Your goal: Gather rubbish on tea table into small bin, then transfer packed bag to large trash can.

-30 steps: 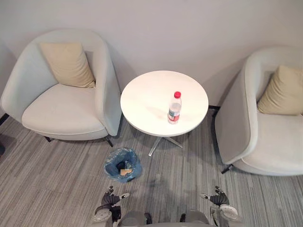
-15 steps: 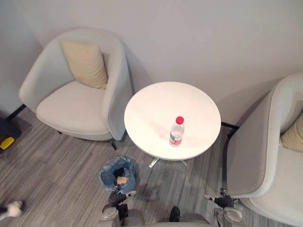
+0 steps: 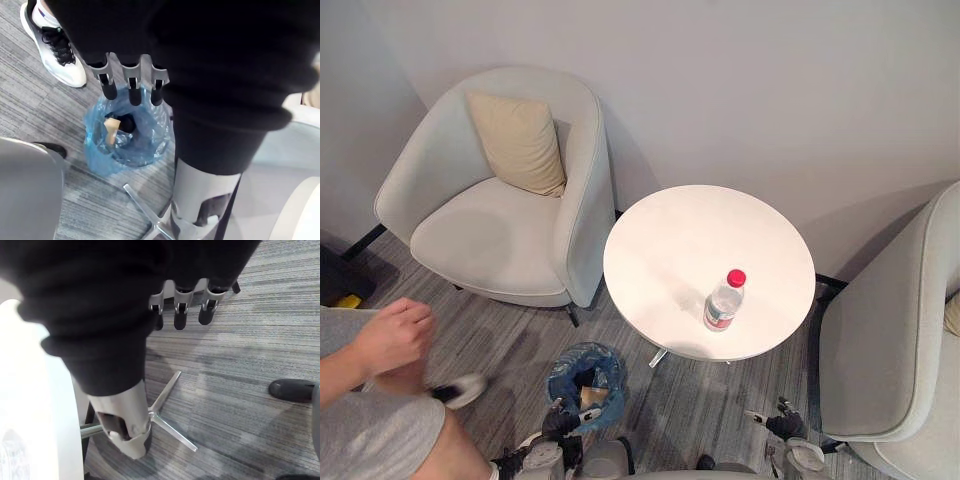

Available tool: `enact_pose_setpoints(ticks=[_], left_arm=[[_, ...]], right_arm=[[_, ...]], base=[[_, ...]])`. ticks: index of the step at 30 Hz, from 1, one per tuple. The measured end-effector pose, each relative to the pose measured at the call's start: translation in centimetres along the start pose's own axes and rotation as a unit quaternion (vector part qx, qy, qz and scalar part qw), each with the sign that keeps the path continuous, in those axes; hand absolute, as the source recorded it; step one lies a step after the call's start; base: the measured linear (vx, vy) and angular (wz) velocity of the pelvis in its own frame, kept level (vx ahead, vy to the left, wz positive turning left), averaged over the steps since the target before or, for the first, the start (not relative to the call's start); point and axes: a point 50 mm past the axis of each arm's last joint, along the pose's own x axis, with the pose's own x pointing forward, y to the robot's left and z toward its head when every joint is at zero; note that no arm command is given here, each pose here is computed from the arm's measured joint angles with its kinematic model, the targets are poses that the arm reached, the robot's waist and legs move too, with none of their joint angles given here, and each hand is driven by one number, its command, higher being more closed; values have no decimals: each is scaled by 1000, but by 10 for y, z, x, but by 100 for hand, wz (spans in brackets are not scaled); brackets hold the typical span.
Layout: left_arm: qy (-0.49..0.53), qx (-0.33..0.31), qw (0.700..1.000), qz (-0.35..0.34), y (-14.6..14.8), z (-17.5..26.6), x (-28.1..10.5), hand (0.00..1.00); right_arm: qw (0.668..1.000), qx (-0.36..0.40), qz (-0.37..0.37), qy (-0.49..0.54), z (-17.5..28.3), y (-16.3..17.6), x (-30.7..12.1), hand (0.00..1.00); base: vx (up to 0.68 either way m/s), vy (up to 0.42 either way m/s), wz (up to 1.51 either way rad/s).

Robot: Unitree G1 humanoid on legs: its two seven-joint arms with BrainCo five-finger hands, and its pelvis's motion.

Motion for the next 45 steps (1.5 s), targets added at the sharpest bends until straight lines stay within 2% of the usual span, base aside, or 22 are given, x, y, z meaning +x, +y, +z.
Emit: enact_pose_setpoints(ticks=[8,15,25,45], left_arm=[[12,13,1000,-5,-1,-7,-2,0],[13,17,1000,-4,0,-9,-3,0],[4,27,1000,-5,2,-9,-4,0],[-2,38,999,-13,-1,-9,-5,0]], right_arm=[[999,-24,12,-31,15,2,2,0],[978,-63,50,-191,78,20,-10,0],[949,-90,69,-294,116,30,-26,0],[935,-116,97,-322,134,47,-28,0]], base=[[4,-40,-8],[-34,-5,-9],[-45,-1,2],[12,-6,5]])
